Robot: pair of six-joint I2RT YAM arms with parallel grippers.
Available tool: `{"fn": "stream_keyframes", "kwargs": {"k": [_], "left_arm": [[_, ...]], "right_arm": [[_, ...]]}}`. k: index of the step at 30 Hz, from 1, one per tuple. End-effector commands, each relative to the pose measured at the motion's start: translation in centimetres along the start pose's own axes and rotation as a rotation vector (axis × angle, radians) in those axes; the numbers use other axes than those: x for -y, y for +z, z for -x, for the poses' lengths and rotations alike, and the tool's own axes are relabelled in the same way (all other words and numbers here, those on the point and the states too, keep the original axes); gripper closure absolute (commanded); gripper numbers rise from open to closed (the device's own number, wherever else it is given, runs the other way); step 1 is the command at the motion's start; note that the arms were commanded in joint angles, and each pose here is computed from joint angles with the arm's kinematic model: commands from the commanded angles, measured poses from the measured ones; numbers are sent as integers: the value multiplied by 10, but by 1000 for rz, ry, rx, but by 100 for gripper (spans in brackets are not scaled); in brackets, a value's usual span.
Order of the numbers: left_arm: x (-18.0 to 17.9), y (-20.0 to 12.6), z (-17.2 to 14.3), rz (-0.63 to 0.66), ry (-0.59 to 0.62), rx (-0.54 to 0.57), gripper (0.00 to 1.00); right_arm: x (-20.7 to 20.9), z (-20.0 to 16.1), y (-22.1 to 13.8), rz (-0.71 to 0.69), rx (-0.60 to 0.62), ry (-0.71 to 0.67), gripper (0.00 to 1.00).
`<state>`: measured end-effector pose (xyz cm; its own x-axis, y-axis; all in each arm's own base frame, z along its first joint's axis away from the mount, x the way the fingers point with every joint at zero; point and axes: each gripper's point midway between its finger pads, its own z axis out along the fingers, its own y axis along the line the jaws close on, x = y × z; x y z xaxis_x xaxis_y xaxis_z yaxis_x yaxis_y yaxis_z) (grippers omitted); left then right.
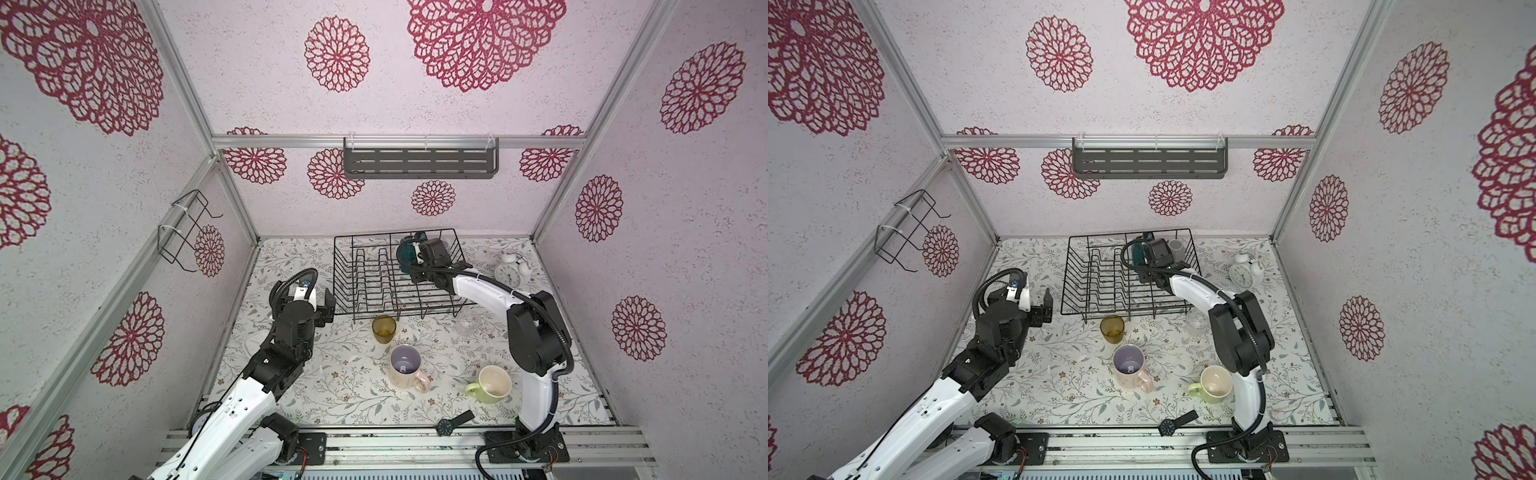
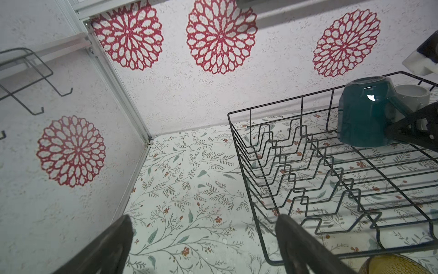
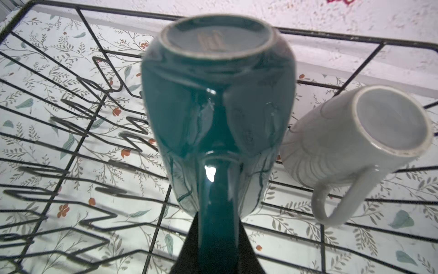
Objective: Load cups into a dish rack
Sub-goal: Place the cup upside down at the dish rack.
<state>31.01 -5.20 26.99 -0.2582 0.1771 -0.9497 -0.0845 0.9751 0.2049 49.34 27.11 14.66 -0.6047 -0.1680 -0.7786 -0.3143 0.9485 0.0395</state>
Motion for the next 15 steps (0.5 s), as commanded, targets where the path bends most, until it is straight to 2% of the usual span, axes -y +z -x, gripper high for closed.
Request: {"fn": "stream_keyframes", "kwargs": {"k": [1,5,11,15], "left_arm": [[-9,0,-6,34,-61,-11,3],[-16,-1,-9,66,-95,-19,3],[-20,1,-22,90,-112,-32,3],[-21,3,-28,92,-120,-45,3]], "right_arm": [[-1,72,-17,-29,271,18,100],[9,67,-8,-86,285,52,100],[4,58,6,-73,283,67,100],[-2,61,11,-89,324,61,100]]}}
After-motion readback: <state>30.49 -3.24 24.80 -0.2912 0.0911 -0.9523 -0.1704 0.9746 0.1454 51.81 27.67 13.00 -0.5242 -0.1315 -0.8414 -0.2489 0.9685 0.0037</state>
